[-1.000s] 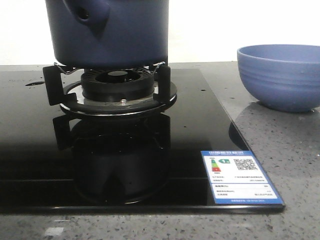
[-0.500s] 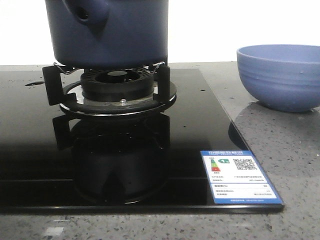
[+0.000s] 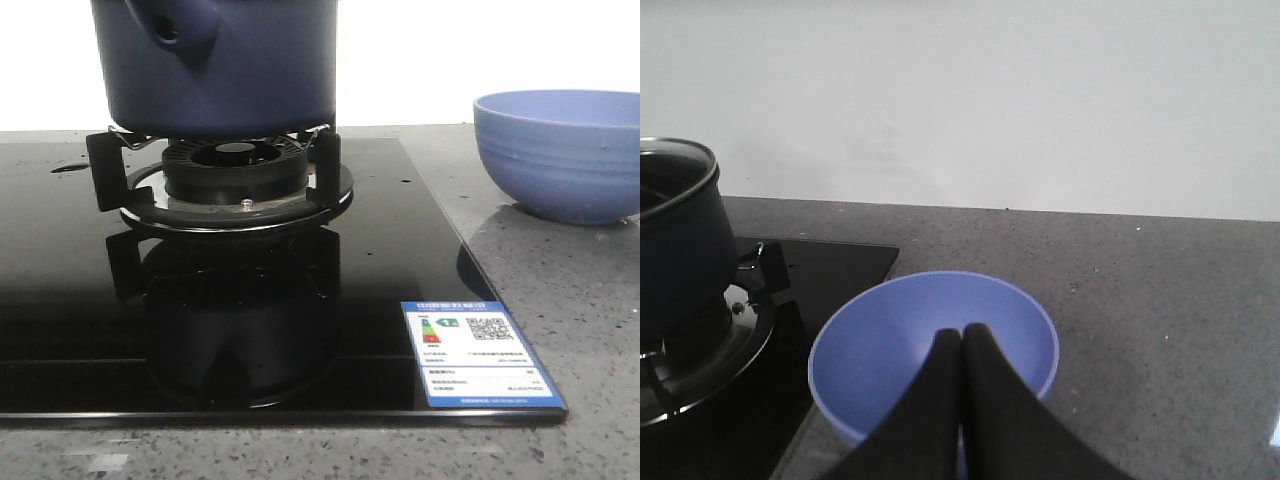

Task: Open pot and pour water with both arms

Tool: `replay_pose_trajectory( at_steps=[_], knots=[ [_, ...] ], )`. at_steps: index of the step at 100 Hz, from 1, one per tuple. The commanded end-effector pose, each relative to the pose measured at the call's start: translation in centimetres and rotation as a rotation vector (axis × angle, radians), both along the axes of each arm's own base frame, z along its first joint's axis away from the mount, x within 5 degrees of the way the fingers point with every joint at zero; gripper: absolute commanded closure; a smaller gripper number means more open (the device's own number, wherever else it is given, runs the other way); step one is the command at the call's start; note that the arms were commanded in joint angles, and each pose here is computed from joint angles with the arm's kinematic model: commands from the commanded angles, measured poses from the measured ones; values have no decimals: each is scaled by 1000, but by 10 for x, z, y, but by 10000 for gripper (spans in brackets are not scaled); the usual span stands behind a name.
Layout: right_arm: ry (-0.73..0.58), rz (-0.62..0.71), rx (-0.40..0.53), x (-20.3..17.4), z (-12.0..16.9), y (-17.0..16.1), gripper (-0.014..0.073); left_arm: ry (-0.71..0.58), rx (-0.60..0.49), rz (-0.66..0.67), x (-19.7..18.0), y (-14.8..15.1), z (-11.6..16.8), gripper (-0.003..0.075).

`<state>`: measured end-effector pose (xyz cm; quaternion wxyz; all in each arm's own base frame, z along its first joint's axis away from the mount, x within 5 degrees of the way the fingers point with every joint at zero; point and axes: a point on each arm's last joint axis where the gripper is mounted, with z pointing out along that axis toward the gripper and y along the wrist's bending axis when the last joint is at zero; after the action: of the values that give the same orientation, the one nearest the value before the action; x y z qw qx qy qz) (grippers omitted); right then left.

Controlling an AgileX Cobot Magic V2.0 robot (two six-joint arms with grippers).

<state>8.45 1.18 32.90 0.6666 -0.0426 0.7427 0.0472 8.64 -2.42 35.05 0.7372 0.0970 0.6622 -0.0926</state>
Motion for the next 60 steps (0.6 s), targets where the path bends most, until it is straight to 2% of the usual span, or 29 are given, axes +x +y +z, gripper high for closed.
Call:
replay_pose_trajectory(
  at_steps=[1, 22, 60],
  knots=[
    [-107, -33, 20, -13, -2, -2, 657, -28, -73, 26, -14, 4, -16, 741],
    [-120, -28, 23, -30, -36, -1, 657, -42, -146, 8, -35, 5, -57, 741],
    [-90, -1, 42, -33, -44, 2, 657, -63, -166, 3, -40, 6, -61, 741]
  ],
)
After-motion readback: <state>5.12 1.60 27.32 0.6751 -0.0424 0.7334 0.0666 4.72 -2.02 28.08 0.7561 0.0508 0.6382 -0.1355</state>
